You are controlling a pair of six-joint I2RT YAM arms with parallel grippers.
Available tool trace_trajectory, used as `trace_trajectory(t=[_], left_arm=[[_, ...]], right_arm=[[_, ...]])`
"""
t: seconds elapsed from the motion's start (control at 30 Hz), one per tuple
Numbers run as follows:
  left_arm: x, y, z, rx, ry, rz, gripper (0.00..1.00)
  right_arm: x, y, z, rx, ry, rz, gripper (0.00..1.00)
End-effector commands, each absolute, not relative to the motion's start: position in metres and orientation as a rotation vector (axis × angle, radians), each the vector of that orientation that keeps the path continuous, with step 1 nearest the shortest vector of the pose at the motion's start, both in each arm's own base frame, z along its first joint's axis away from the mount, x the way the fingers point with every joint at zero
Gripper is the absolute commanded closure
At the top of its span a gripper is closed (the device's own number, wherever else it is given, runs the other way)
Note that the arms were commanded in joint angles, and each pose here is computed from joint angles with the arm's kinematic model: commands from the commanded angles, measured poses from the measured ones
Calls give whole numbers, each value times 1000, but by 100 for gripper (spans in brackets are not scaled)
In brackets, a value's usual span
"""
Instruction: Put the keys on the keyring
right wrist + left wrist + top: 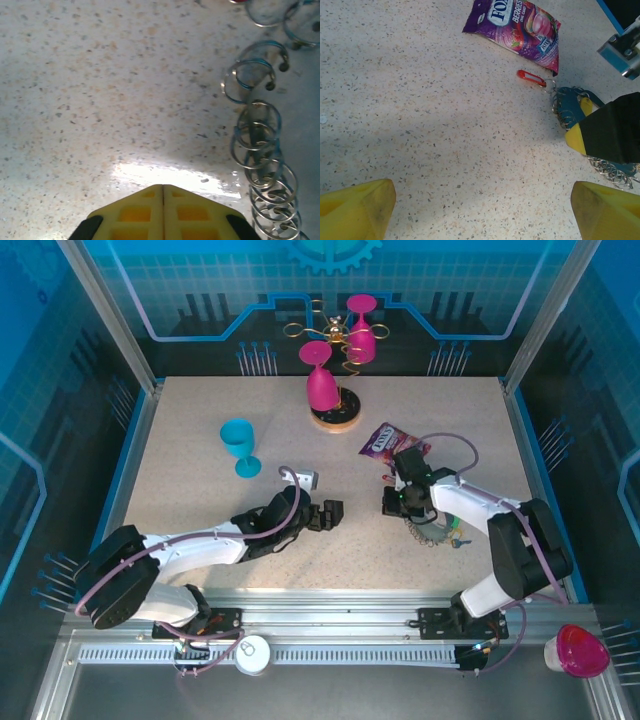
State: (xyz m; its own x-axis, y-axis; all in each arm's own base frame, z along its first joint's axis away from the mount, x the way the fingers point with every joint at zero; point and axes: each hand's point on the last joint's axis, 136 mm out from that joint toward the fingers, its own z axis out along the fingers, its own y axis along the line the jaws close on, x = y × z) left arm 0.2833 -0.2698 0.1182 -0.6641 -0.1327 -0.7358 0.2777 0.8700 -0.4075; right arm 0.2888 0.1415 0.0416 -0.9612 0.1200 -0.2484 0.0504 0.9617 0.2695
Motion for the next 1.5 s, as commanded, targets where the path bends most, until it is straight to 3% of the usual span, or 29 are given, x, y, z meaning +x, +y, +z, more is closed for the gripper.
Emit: trace_trajectory(t=[0.0,0.2,0.33,0.6,0.83,1.1,1.27,1.47], left_arm=[[282,-264,122,61,2193,-637,8],[280,-260,120,54,2196,-630,8],[279,-260,118,47,2204,-635,8],[278,-260,115,42,2217,-637,8],[279,-260,114,38,2218,-631,8],[277,-258,110,16,2229,-637,8],[273,-254,106,11,2255,-625,8],[272,-266,105,112,2293,-641,26]], right_arm=[[296,124,58,180,2794,256,71],[299,82,47,265,2814,65,68],[302,85,40,273,2830,108,68],[300,98,27,275,2877,199,84],[291,137,36,270,2869,422,98],[275,198,42,333,2834,598,100],[277,199,41,347,2823,577,78],[287,170,71,277,2744,548,69]])
